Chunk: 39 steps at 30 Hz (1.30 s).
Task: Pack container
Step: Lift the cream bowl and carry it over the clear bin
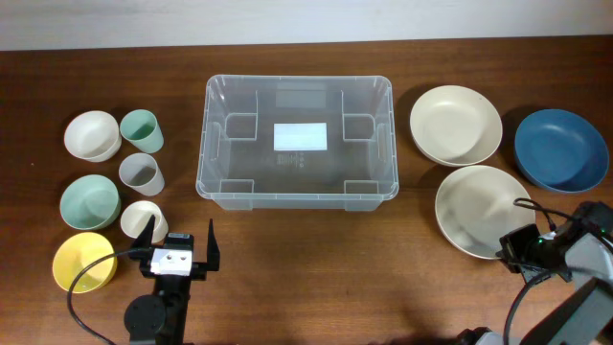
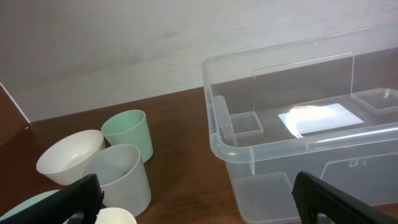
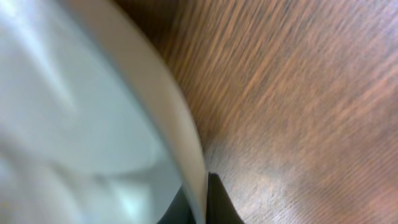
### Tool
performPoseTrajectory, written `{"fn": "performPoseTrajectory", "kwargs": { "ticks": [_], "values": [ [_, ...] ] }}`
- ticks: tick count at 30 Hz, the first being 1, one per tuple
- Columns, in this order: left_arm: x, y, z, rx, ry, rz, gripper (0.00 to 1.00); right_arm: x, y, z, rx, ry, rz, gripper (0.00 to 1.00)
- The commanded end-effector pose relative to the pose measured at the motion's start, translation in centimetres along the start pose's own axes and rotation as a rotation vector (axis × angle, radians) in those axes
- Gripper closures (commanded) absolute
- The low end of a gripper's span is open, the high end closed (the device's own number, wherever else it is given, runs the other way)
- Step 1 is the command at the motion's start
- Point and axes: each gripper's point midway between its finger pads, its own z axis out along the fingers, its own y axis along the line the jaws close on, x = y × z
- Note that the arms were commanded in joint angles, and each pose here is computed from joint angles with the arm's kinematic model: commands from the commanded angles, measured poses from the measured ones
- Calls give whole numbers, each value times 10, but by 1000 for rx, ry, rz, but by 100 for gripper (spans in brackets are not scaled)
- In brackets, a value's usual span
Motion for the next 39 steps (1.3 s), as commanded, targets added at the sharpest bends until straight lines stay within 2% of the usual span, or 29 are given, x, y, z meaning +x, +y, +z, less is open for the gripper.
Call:
{"fn": "performPoseTrajectory", "kwargs": {
  "ticks": [1,10,16,27,32,36,39],
  "values": [
    [1,-1,0,4,-4,12,0,-4,23,-29,-109,-52,-60,96],
    [1,-1,0,4,-4,12,0,7,53,-118,-356,-195,-134,96],
    [1,-1,0,4,-4,12,0,33,96,-175,-628,-251,-220,96],
    [1,-1,0,4,-4,12,1,82,184,-263,-779,-385,-412,96],
    [1,-1,0,4,-4,12,0,125,245,-254,-845,-329,-525,96],
    [1,-1,0,4,-4,12,0,179,307,-199,-799,-252,-650,96],
    [1,-1,0,4,-4,12,0,204,334,-162,-736,-201,-704,96]
  ]
}}
